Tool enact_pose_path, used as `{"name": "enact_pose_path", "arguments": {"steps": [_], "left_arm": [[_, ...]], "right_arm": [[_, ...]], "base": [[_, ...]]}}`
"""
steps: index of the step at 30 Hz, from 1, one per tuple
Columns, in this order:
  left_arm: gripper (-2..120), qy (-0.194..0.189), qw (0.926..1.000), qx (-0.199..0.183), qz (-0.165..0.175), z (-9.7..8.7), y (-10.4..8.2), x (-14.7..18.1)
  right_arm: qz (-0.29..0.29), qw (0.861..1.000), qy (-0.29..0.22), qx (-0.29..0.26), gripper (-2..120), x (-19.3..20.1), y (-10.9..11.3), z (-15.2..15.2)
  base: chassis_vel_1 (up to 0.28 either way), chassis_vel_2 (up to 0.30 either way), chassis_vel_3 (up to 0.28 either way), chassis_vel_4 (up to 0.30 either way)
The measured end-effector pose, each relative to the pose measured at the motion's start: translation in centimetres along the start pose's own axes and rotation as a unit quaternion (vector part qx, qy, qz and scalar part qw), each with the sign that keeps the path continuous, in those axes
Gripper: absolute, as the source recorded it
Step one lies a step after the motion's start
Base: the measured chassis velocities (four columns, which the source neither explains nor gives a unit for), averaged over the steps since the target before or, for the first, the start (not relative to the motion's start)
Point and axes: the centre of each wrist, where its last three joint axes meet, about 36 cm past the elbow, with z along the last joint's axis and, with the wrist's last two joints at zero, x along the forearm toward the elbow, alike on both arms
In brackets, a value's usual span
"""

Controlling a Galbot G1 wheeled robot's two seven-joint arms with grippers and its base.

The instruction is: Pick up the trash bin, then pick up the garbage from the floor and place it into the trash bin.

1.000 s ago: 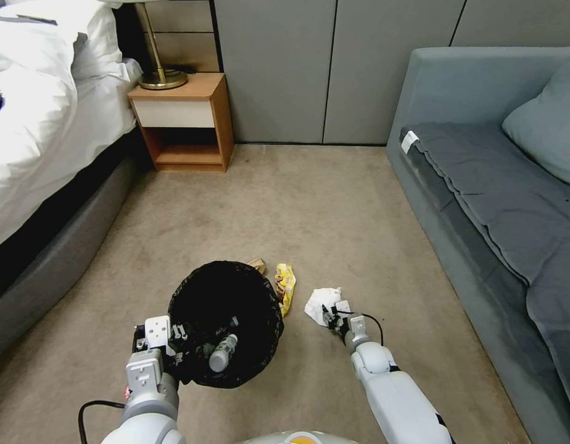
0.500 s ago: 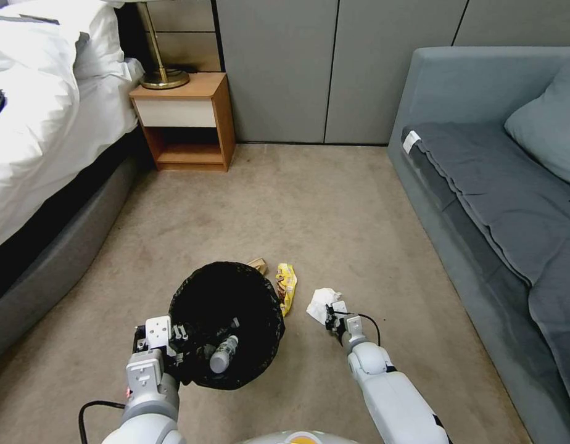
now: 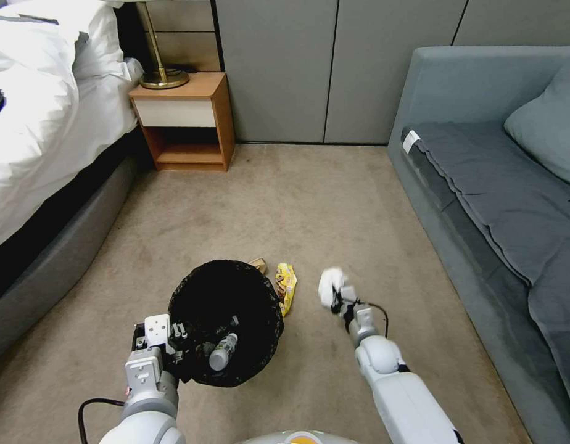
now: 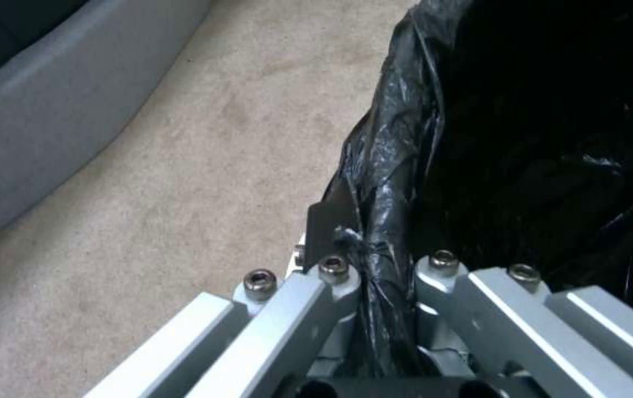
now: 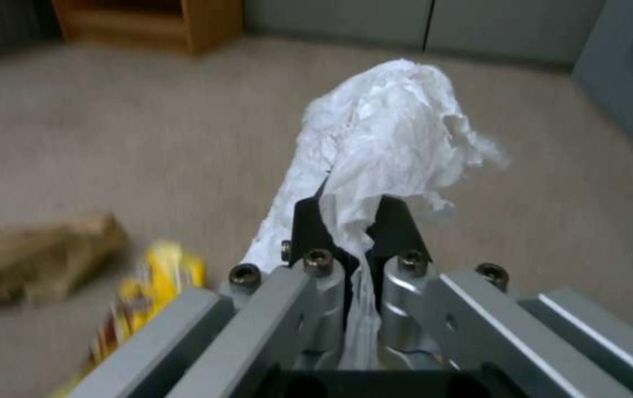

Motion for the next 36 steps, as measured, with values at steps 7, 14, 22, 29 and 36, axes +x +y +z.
{"name": "enact_pose_path", "arguments": {"steps": [7, 14, 22, 29, 36], "left_arm": [[1, 0.0, 1.0, -0.001, 0.002, -0.1, -0.1, 0.2], [1, 0.0, 1.0, -0.005, 0.003, 0.0, 0.0, 0.5], [1, -0.003, 1.0, -0.005, 0.004, -0.3, 0.0, 0.5], [1, -0.004, 1.0, -0.006, 0.005, -0.4, 0.1, 0.6], [1, -0.005, 1.0, -0.004, 0.006, -0.5, -0.1, 0.6]], "right_arm": [[-0.052, 0.971, -0.228, 0.041, 0, 3.9, -0.1, -11.7], [-0.21, 0.913, -0.341, 0.078, 0, 7.8, 1.9, -15.6], [-0.337, 0.908, -0.248, 0.029, 0, 11.7, 8.9, -7.6], [-0.366, 0.914, -0.173, 0.018, 0, 12.0, 11.5, -2.1], [-0.365, 0.92, -0.137, 0.027, 0, 11.3, 11.4, -0.3]], "base": [[0.0, 0.0, 0.0, 0.0], [0.0, 0.0, 0.0, 0.0], [0.0, 0.0, 0.0, 0.0], [0.0, 0.0, 0.0, 0.0], [0.0, 0.0, 0.0, 0.0]]}}
